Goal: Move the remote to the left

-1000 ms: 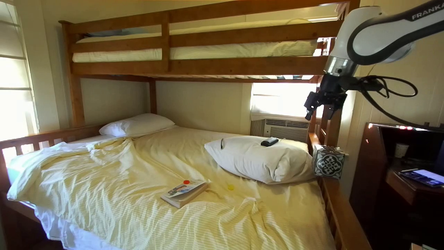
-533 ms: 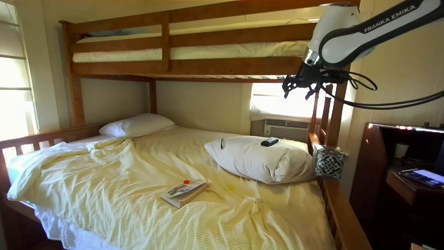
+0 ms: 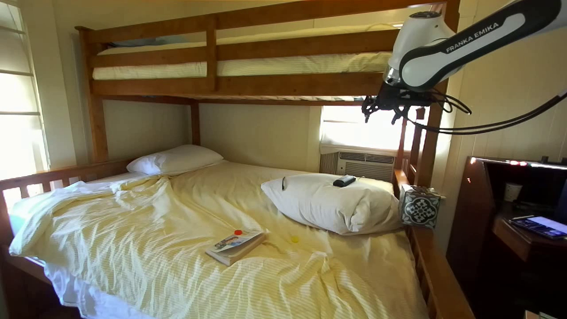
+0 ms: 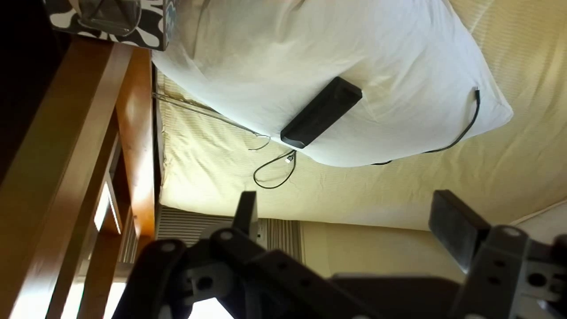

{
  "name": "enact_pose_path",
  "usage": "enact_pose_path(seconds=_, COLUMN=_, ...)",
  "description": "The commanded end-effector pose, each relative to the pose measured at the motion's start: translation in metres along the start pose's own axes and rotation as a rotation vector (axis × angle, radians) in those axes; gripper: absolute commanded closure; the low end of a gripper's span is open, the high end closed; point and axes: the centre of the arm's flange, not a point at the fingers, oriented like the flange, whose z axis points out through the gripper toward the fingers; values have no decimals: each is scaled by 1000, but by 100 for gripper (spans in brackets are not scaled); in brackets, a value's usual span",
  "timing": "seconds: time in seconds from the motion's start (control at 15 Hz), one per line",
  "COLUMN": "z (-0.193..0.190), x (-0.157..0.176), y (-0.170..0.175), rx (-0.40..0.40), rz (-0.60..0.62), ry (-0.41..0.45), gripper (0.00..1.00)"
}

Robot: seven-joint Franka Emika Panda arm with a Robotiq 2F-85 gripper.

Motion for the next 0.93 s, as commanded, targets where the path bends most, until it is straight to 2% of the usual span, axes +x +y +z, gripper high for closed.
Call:
enact_pose_path(seconds=0.0, z=6, x=7, y=-13, rx=-19, rz=55, ry=27, gripper=0)
enact_pose_path(seconds=0.07, z=19, x=16, y=-32, rx=-83, rz=112, ry=78, gripper=0)
enact_pose_path(seconds=0.27, z=32, x=45, y=-80, rx=-107, rz=203, ry=191, gripper=0)
enact_pose_path(seconds=0.47, z=43, x=69, y=-113, rx=-155, rz=209, ry=341, gripper=0)
enact_pose_path(seconds=0.6, z=54, x=73, y=-131, rx=-205, rz=220, ry=419, gripper=0)
enact_pose_path(seconds=0.87, z=90, x=50, y=-149, rx=-336, rz=164, ry=463, gripper=0)
